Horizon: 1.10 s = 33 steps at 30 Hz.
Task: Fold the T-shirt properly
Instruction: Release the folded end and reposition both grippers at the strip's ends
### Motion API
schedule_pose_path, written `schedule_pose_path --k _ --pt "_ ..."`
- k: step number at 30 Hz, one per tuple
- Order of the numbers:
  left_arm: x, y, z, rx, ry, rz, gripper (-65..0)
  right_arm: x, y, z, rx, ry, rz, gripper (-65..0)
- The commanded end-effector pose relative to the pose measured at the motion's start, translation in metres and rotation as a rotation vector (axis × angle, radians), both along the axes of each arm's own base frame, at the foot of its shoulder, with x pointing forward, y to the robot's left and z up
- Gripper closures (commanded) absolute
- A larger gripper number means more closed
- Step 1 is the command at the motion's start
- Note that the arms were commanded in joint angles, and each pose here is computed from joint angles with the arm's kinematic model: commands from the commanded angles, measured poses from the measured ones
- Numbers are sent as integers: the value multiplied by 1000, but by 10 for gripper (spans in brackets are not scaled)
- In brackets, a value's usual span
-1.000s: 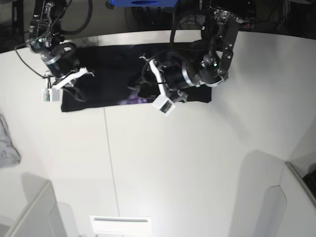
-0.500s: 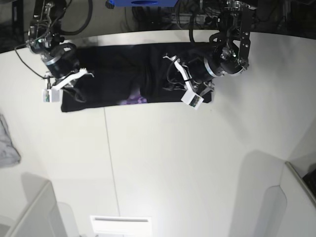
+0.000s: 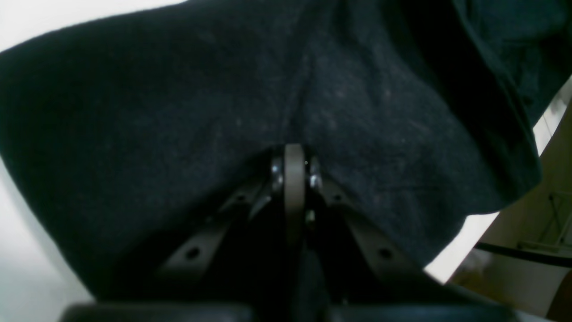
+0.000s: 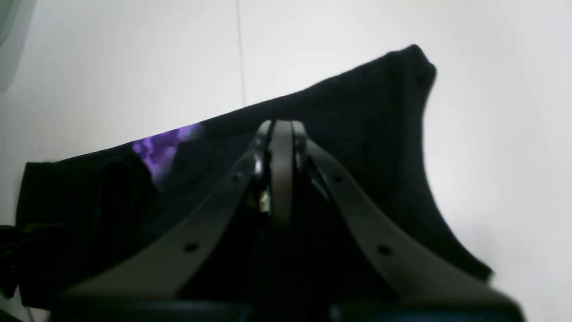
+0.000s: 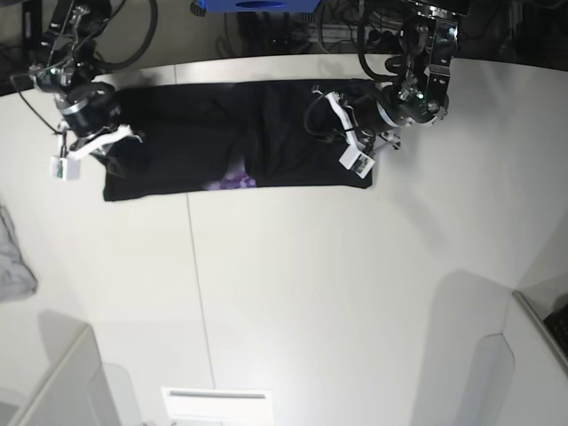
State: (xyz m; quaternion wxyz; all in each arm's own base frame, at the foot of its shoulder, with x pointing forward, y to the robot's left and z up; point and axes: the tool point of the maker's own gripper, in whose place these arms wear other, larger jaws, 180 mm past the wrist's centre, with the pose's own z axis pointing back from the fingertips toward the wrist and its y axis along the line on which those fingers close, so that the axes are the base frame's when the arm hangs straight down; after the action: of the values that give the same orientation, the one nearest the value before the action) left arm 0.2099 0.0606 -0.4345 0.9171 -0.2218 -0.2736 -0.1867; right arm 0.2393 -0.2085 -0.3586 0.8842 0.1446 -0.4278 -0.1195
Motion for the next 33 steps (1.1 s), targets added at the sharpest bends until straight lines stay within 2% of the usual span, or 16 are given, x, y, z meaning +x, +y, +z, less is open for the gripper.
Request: schedule_pose_path --k 1,2,5,7,9,12,16,20,24,27,29,31,33 --pt "-13 18 -16 106 57 -12 0 6 -4 13 8 -41 -5 0" --pt "-14 28 -17 129 58 -2 0 3 -8 14 30 -30 -18 0" --pt "-15 49 -20 160 67 40 0 -3 -12 19 127 -12 -32 -185" --pt "-12 61 -18 176 60 67 0 -7 -9 22 197 1 -21 -279" --pt "-11 73 -17 194 59 75 0 -7 -3 28 258 5 1 -332" --pt "-9 81 -15 212 50 77 0 -9 6 29 306 44 44 -321" --pt "-8 94 -14 242 47 73 0 -9 13 27 316 75 79 -290" --pt "1 122 -6 271 26 144 0 -8 14 27 312 82 91 -287" --pt "12 133 12 285 -31 174 0 -13 21 23 316 145 140 -291" --pt "21 140 29 291 -83 203 0 -24 35 19 327 213 205 -293" --pt "23 150 38 304 -107 230 0 -28 57 27 322 218 303 -285" --pt "25 157 46 313 -128 248 0 -31 80 37 359 193 377 -254" --pt "26 162 51 291 -139 277 0 -31 101 45 415 165 443 -162"
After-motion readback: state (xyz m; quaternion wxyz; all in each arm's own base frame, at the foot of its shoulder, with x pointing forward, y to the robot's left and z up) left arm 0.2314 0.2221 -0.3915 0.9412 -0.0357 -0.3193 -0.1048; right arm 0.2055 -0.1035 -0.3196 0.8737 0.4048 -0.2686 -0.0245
